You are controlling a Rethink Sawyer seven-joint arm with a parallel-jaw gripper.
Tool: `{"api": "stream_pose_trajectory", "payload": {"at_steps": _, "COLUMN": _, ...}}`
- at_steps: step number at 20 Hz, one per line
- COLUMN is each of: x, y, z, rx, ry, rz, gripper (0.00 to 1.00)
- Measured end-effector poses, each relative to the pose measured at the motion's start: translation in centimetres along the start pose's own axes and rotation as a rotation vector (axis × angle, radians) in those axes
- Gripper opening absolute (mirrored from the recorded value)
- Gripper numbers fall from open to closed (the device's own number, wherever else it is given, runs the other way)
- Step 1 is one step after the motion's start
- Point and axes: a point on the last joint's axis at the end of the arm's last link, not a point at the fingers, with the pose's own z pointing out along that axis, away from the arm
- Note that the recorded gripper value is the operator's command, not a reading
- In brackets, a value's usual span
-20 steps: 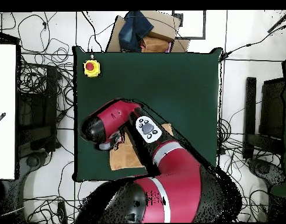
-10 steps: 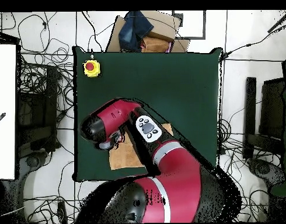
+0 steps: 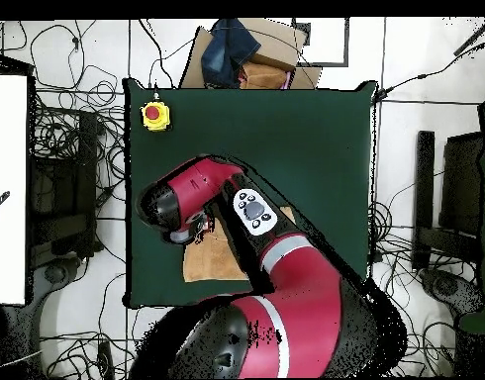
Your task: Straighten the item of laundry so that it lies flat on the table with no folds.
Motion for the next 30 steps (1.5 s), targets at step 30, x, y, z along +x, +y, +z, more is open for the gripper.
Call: {"api": "stream_pose_trajectory", "payload": {"at_steps": 30, "x": -2.3, "y": -0.8, "z": -2.8, "rx": 0.0, "ry": 0.044, "rz": -0.171, "gripper": 0.0}}
